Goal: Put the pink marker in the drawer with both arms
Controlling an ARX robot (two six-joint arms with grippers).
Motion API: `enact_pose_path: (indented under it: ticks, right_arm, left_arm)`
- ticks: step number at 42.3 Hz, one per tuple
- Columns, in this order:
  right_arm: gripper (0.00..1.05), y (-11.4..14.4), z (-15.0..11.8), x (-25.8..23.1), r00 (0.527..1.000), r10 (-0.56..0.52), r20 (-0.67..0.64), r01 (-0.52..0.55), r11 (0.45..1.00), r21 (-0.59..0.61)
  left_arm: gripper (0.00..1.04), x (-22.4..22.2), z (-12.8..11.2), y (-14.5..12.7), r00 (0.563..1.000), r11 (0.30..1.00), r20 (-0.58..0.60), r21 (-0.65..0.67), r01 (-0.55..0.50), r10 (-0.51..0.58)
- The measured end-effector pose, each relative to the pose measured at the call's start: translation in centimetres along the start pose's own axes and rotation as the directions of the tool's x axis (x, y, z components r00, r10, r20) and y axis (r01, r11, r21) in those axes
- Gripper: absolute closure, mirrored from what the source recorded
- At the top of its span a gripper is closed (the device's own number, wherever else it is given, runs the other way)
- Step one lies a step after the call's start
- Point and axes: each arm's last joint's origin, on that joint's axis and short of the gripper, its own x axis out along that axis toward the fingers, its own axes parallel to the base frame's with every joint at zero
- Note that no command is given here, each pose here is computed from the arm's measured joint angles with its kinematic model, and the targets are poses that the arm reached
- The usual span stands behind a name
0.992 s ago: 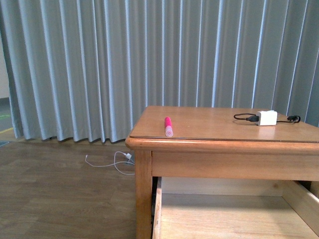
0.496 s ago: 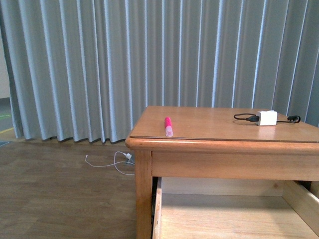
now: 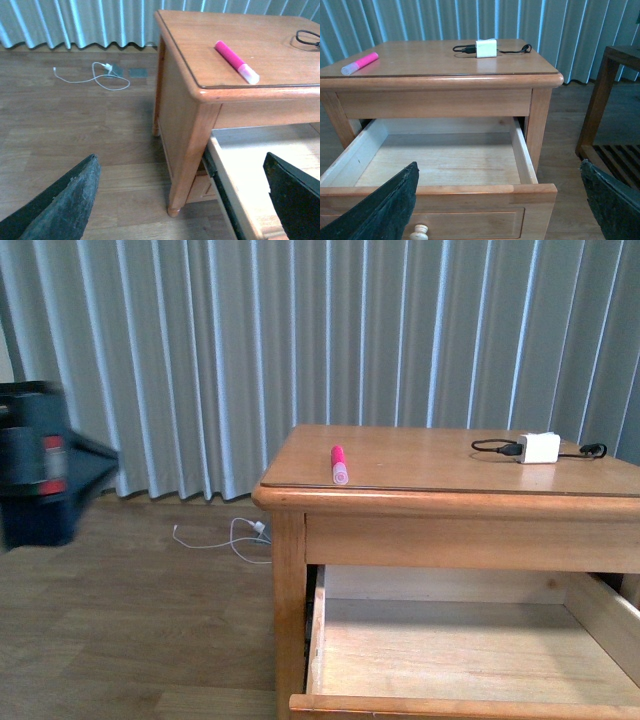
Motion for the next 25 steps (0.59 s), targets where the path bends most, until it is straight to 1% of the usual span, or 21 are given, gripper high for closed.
enact_pose_path:
  ticks: [4,8,12,18,25]
  right_arm:
    - [0.09,0.0,0.0,0.0,1.0,0.0,0.0,0.0,1.0,0.0]
    - [0.09,0.0,0.0,0.0,1.0,0.0,0.0,0.0,1.0,0.0]
    - [0.09,0.0,0.0,0.0,1.0,0.0,0.0,0.0,1.0,0.0]
    - [0.09,0.0,0.0,0.0,1.0,0.0,0.0,0.0,1.0,0.0]
    - [0.09,0.0,0.0,0.0,1.0,0.0,0.0,0.0,1.0,0.0]
  left_arm:
    - [0.06,4.5,1.9,-2.3,0.998,0.999,-0.019,0.004,0.054,-0.054]
    - [0.06,8.3,3.6,-4.4,0.997,0.998,-0.016,0.006,0.069,-0.069]
    - [0.06,10.8,4.7,-5.7,0.998,0.998,-0.012,-0.002,0.066,-0.066]
    - [0.06,14.3,5.9,-7.4,0.998,0.998,-0.024,-0.031,0.063,-0.064]
    - [0.06,17.7,6.1,-9.0,0.998,0.998,-0.036,-0.036,0.059,-0.06]
